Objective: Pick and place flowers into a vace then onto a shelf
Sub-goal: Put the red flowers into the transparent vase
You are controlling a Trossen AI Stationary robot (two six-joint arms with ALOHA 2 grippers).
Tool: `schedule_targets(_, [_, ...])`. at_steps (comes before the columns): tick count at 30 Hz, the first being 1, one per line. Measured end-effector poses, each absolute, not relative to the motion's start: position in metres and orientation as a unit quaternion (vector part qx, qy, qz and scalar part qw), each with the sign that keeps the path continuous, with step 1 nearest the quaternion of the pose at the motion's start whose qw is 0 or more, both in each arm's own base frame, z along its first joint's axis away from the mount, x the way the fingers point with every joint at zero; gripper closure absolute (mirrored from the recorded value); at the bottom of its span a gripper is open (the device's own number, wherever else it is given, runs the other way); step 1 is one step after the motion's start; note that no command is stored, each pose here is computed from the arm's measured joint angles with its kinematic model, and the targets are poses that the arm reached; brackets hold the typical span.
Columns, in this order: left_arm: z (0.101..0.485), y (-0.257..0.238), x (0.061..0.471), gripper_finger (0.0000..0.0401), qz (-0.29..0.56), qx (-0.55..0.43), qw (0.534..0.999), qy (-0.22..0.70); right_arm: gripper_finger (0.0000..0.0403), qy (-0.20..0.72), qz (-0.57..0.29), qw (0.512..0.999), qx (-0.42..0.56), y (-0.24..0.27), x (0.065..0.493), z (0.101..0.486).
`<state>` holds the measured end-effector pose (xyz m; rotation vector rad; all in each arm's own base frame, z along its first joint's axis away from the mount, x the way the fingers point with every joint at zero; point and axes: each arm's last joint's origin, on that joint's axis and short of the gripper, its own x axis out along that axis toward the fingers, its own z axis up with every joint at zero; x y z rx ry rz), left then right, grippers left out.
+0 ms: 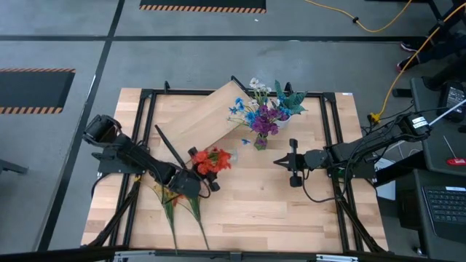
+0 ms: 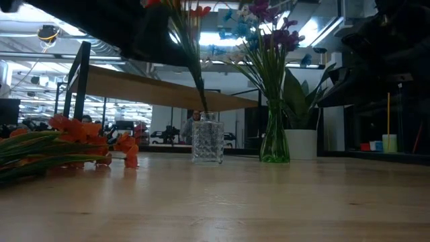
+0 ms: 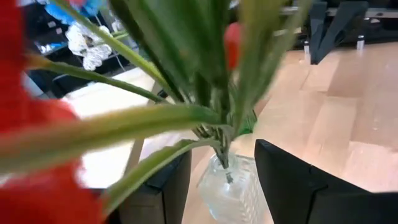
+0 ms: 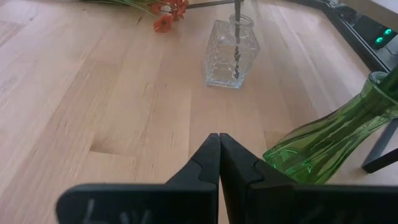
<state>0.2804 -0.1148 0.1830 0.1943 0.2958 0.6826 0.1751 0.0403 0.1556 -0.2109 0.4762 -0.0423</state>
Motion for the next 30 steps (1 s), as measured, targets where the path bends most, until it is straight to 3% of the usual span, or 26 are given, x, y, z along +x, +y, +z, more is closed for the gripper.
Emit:
schedule_targets(13, [0.180,-0.141,0.264,0.0230,0.304,0.126,0.932,0.150,0.0396,0.236,-0.021,0.966,-0.104,0.040,0.175,0.156])
schedule_targets(30, [0.192,-0.188,0.242,0.0230,0.254,0.067,0.959,0.106,0.0396,0.238,-0.021,0.966,-0.102,0.040,0.175,0.155])
